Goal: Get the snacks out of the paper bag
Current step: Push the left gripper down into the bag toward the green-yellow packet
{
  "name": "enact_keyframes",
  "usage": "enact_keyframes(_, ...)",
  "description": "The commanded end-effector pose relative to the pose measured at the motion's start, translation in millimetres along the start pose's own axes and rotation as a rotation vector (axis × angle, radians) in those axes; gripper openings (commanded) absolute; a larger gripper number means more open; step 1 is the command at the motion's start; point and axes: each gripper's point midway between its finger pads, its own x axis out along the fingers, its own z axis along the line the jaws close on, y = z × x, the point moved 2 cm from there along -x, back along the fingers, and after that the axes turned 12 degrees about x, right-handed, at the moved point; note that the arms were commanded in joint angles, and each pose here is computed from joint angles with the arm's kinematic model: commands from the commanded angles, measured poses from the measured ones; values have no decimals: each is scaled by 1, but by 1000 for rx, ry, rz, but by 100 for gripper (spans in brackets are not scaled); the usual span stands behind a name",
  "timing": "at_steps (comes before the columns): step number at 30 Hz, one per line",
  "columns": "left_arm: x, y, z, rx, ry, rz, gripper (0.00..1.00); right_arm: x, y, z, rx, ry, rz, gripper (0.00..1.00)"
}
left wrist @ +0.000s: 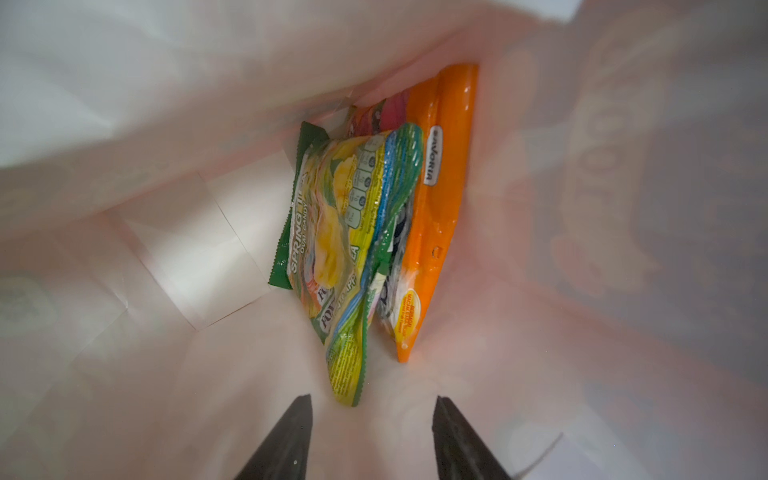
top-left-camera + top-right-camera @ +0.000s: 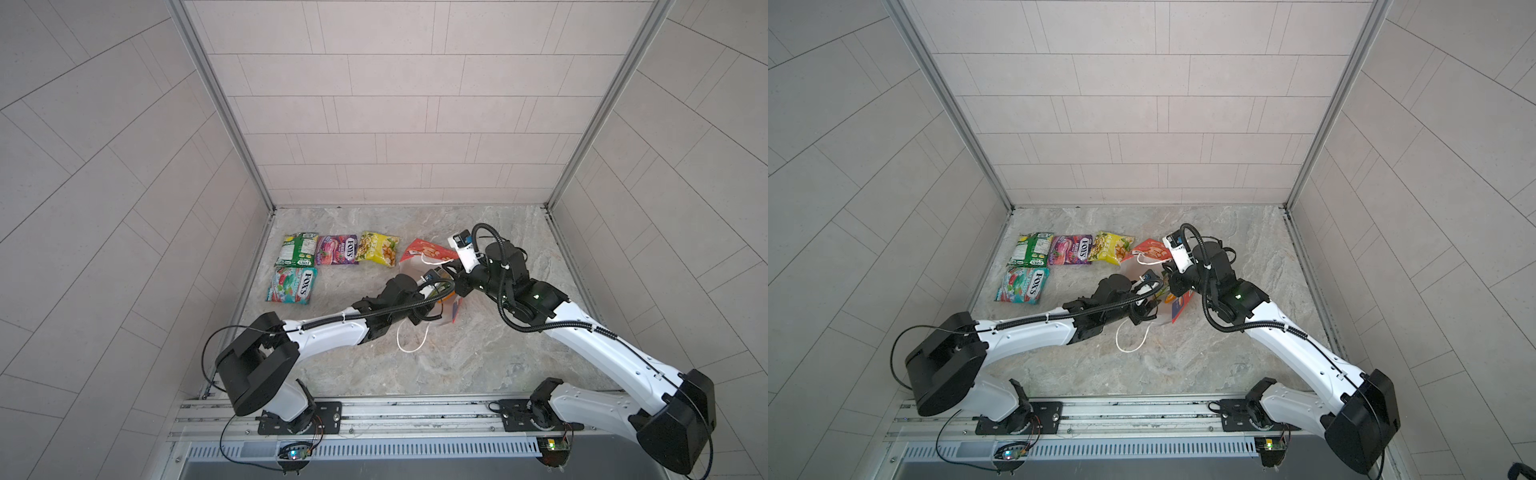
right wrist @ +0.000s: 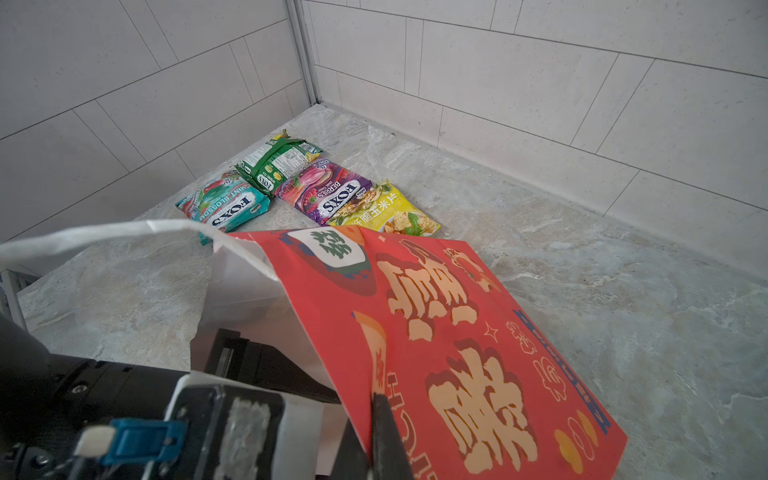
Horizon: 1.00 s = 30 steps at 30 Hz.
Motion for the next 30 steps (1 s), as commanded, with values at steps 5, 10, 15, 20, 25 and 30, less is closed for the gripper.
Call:
enact_keyframes(5,17,-16,13,-1,-66,-24,55,-12,-18,8,2,-45,-71,0)
enact_keyframes(10,26,-17,15,15,-78,-19,57,-12,-19,9,8,-53,-78,0)
enact_keyframes(15,36,-12,13,18,-72,-6,57,-11,-18,9,11,-55,-79,0)
enact_keyframes(20,43,-10,9,16,-49,-8,57,-11,-17,9,10,-55,-81,0)
enact_keyframes(25,52,-5,7,17,-47,10,54,-9,-16,9,14,-60,-80,0)
enact_keyframes(30,58,-1,8,21,-58,18,43,-10,-16,8,14,-61,-82,0)
